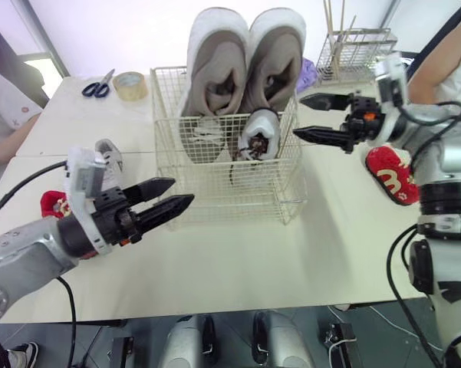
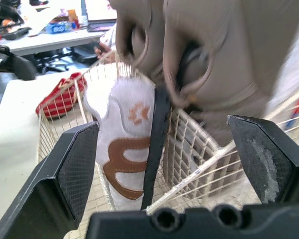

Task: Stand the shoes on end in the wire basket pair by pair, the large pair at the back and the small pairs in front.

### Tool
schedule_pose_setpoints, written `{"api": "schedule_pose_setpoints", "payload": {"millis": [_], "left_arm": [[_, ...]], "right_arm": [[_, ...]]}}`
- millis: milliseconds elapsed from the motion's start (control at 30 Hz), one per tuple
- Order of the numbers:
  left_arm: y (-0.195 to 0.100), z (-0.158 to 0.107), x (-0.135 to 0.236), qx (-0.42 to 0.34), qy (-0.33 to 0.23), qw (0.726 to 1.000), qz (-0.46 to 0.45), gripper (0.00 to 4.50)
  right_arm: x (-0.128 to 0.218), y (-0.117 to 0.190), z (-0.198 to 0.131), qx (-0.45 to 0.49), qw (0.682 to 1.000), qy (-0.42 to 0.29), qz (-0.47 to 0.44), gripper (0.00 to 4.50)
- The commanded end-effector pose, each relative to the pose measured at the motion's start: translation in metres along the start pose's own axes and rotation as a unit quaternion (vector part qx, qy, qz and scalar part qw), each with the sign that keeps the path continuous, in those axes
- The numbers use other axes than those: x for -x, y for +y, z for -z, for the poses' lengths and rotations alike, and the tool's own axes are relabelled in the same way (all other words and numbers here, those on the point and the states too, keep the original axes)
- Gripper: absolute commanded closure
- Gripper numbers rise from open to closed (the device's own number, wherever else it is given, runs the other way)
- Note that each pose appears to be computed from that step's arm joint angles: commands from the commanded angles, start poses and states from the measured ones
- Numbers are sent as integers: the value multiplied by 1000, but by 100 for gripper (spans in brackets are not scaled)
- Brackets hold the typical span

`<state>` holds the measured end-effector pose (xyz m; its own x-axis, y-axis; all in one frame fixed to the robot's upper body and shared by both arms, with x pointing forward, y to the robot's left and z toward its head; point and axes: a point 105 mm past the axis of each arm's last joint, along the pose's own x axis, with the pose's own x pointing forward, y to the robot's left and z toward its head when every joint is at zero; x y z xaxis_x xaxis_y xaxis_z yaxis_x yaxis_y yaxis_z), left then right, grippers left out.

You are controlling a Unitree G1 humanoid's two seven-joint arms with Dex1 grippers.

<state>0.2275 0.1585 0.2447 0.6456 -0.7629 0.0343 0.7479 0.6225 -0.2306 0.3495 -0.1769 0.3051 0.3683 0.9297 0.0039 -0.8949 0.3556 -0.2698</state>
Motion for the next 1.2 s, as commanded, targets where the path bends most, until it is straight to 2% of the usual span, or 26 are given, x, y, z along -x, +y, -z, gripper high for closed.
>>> {"api": "schedule_pose_setpoints", "payload": {"millis": [33, 133, 200, 367, 467, 567, 733, 967, 1100, 1133, 1167, 1200], "left_arm": [[30, -36, 24, -36, -47, 995, -80, 3], [89, -58, 58, -62, -58, 969, -231, 3], [127, -71, 80, -76, -65, 945, -312, 3], [192, -79, 104, -79, -51, 916, -391, 3], [229, -60, 101, -92, 11, 914, -396, 3], [237, -42, 86, 1, 16, 944, -329, 3], [243, -7, 67, 68, 74, 956, -277, 3], [251, 15, 57, 86, 107, 947, -291, 3], [250, 13, 43, 82, 97, 952, -279, 3], [249, 12, 40, 80, 98, 953, -275, 56], [249, 13, 37, 77, 102, 954, -271, 79], [248, 14, 36, 75, 105, 955, -269, 130]], "right_arm": [[14, 1, -50, 63, 997, -42, 35, 0], [14, 4, -83, 78, 993, -80, 50, 0], [6, 22, -98, 56, 993, -107, -3, 0], [-20, 81, -98, 34, 981, -96, -164, 0], [-39, 117, -79, 27, 965, -52, -254, 0], [-49, 127, -62, 39, 963, -18, -265, 0], [-52, 134, -48, 38, 967, 7, -252, 0], [-46, 138, -46, 26, 975, 19, -221, 0], [-45, 136, -46, 26, 979, 24, -201, 0], [-45, 135, -47, 26, 980, 25, -198, 0], [-45, 134, -47, 26, 980, 26, -195, 0], [-45, 134, -47, 26, 981, 26, -193, 0]]}}
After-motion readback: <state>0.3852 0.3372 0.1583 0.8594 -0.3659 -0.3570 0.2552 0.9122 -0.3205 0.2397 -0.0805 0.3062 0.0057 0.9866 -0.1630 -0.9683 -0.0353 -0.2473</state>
